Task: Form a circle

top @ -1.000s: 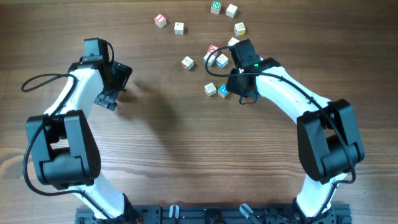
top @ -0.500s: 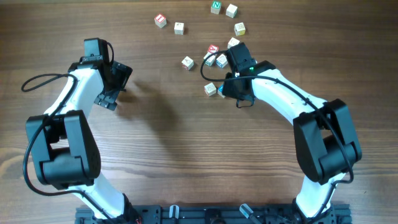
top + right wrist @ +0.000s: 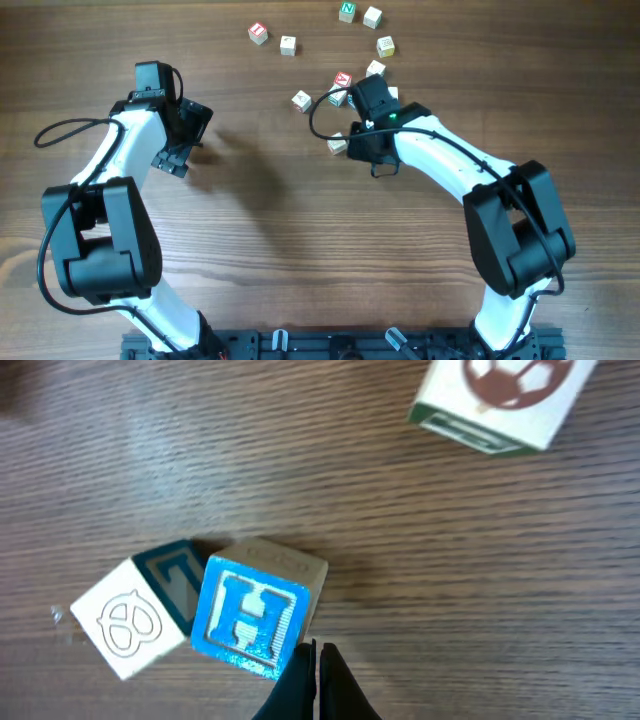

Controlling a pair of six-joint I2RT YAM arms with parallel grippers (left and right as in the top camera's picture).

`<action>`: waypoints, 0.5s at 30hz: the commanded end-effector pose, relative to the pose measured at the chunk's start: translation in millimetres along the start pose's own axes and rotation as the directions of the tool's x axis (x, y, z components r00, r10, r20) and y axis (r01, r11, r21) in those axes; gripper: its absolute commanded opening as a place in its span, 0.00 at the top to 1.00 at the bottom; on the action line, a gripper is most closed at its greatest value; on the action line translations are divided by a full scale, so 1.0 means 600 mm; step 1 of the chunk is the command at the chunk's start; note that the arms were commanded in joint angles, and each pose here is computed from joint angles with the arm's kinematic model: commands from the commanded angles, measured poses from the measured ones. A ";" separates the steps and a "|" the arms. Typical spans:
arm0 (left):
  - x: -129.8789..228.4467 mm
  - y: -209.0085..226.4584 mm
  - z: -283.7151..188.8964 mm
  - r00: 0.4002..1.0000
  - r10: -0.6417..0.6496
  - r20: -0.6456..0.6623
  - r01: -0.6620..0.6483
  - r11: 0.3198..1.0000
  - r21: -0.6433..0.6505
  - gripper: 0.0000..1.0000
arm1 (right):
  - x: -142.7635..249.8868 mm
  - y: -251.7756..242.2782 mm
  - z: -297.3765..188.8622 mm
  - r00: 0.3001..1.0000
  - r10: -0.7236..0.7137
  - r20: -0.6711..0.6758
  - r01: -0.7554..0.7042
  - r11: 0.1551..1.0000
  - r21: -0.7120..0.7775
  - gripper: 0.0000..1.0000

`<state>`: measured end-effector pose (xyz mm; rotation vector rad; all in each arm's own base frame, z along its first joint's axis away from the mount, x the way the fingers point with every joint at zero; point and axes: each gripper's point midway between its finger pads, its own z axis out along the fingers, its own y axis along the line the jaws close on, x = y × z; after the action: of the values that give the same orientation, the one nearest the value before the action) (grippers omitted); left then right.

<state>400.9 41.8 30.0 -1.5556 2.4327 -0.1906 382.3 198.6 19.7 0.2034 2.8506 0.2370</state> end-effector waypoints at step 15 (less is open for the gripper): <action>0.001 0.002 0.007 1.000 -0.011 -0.008 0.011 1.000 -0.007 0.00 | -0.040 -0.025 -0.037 0.993 0.038 0.116 -0.045 0.998 0.053 0.96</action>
<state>400.9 41.8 30.0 -1.5556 2.4327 -0.1906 384.8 179.5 19.9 0.2956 2.8308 0.1316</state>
